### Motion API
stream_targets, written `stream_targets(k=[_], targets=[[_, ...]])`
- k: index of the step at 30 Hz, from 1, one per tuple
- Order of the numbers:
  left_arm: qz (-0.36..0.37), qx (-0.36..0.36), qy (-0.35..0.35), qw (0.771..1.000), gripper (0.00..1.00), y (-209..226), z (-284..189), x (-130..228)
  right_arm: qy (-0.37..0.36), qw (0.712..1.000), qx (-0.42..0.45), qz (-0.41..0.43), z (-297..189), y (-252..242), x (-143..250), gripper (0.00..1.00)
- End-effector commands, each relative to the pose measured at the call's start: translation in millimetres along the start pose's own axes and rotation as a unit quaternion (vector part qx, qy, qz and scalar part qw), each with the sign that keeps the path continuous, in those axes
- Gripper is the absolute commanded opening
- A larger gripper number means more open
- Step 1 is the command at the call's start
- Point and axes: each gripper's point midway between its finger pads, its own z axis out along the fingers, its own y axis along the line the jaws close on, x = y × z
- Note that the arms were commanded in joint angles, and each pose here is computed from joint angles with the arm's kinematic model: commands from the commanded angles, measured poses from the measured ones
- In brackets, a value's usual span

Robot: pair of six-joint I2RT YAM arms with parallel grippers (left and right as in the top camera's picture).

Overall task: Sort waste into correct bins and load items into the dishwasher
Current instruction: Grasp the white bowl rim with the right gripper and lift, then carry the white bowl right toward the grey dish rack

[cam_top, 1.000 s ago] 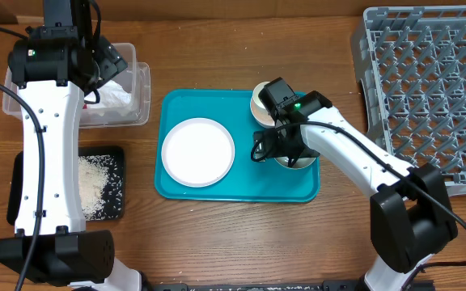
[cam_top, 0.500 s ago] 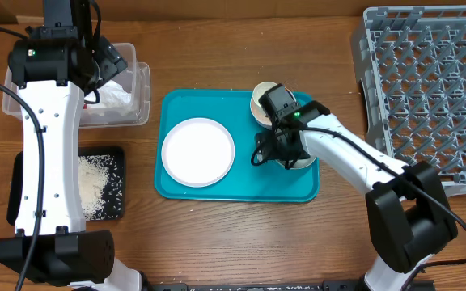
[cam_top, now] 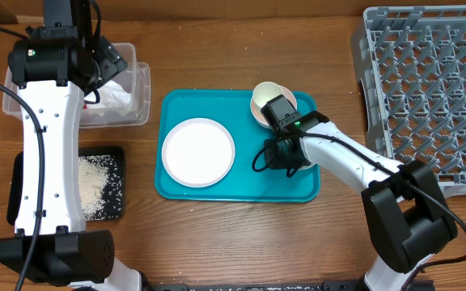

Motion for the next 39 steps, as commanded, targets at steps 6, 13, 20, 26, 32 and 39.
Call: stream_targets(k=[6,13,20,26,32,39], targets=[[-0.005,0.004,0.000,1.000,1.00,-3.6,-1.2,0.5,-0.003,1.000,-0.014,0.003,-36.4,13.9,-18.3,0.04],[-0.005,0.004,0.000,1.000,1.00,-3.6,-1.2,0.5,-0.031,0.999,-0.016,0.029,-117.7,3.6,-58.9,0.04],[-0.005,0.004,0.000,1.000,1.00,-3.6,-1.2,0.5,-0.105,0.990,-0.009,0.098,-211.6,-94.0,-109.4,0.04],[-0.005,0.004,0.000,1.000,1.00,-3.6,-1.2,0.5,-0.170,0.953,0.024,0.251,-254.4,-238.7,-117.8,0.04],[-0.005,0.004,0.000,1.000,1.00,-3.6,-1.2,0.5,-0.250,0.905,-0.072,0.337,-275.1,-351.7,-102.5,0.04],[-0.005,0.004,0.000,1.000,1.00,-3.6,-1.2,0.5,-0.418,0.834,-0.194,0.303,-316.5,-432.6,-91.8,0.04]])
